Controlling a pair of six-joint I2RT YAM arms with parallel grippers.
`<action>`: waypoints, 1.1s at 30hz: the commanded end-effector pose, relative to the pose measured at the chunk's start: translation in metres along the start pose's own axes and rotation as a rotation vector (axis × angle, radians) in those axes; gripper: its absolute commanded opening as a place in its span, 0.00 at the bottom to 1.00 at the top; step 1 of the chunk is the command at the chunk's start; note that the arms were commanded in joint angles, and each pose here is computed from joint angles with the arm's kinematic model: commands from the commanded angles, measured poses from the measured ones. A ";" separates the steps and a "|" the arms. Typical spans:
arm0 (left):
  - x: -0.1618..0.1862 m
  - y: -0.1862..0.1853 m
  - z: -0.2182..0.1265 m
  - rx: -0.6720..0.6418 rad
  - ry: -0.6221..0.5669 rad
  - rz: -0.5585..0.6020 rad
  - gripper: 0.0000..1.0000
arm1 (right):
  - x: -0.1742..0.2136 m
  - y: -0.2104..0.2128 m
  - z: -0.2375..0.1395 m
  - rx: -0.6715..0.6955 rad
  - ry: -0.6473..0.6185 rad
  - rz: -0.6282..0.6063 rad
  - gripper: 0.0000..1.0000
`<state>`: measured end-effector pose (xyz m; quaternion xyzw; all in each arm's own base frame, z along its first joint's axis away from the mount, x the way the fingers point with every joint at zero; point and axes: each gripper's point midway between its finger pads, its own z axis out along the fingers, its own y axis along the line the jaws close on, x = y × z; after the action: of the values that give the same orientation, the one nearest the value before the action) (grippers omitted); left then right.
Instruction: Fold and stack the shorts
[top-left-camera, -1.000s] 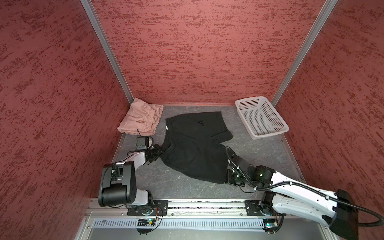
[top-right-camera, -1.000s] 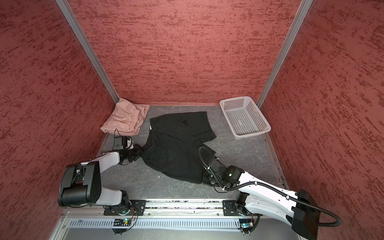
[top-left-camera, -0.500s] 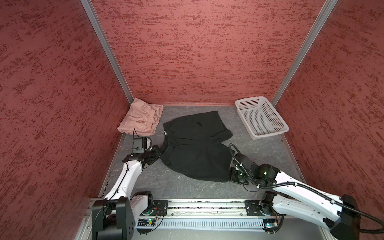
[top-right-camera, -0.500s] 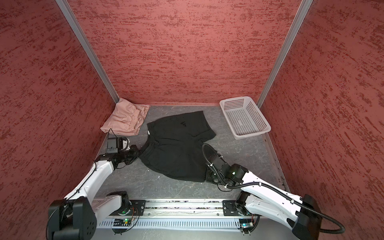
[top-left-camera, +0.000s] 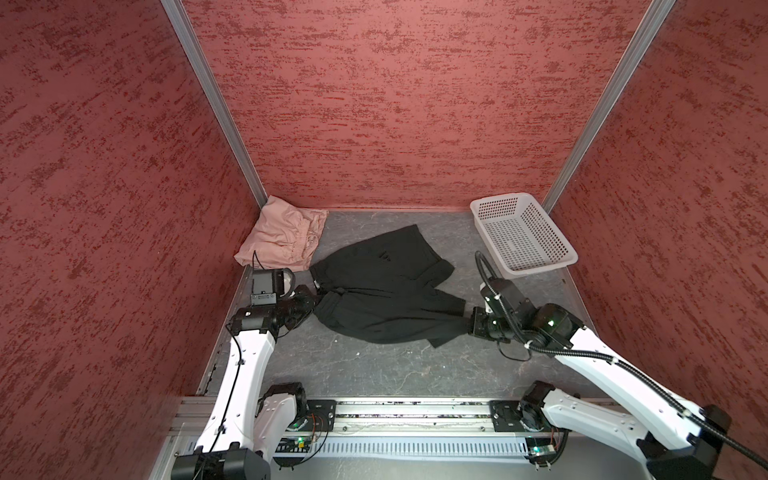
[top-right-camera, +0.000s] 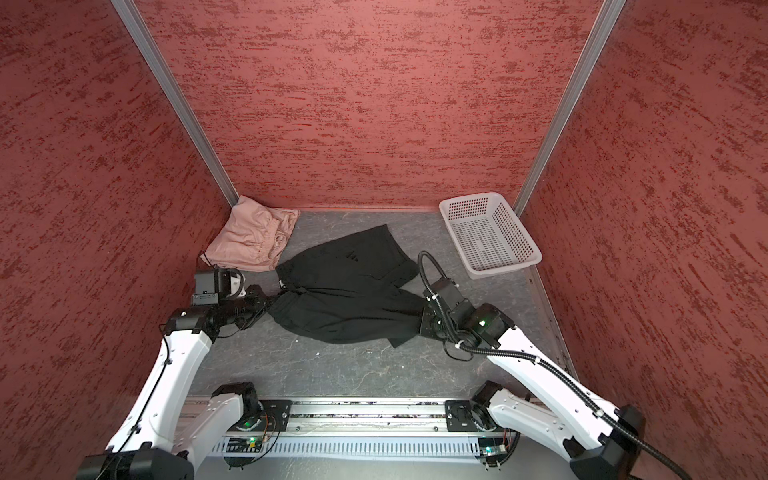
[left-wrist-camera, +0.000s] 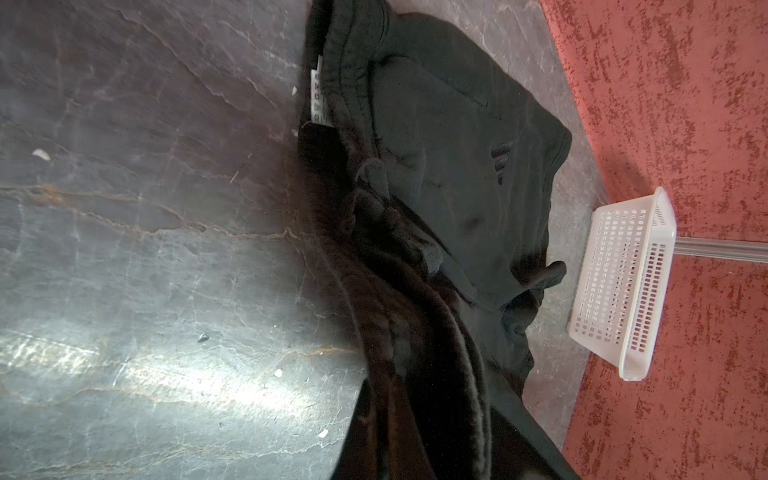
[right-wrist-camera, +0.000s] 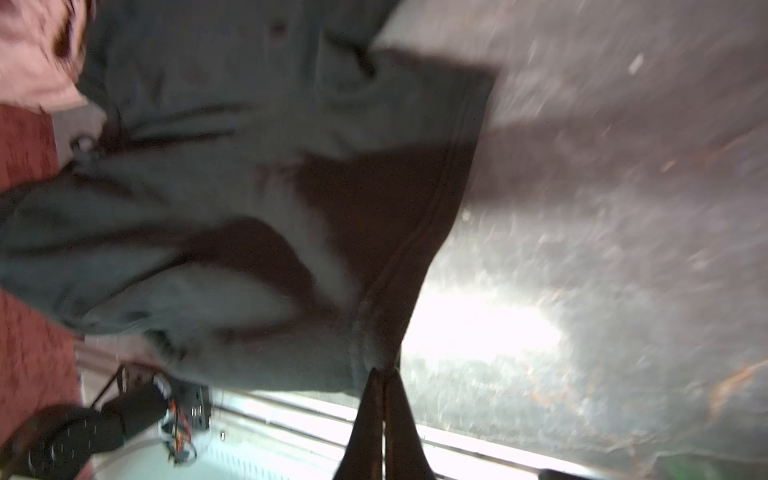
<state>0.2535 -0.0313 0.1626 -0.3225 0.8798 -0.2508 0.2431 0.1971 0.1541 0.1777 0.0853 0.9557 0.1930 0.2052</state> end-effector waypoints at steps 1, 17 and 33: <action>-0.010 0.001 -0.005 -0.023 -0.028 0.007 0.00 | -0.036 -0.007 -0.008 0.065 -0.089 -0.092 0.00; -0.063 -0.015 0.006 -0.093 -0.008 0.097 0.00 | -0.222 0.056 0.006 0.066 -0.265 -0.354 0.00; -0.134 -0.021 0.083 -0.113 0.075 0.126 0.00 | -0.324 0.098 0.104 0.082 -0.266 -0.532 0.00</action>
<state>0.3833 0.0118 0.1381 -0.2882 0.9190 -0.2049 0.1744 0.5242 0.2085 0.2380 -0.1195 0.9238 0.1099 0.3467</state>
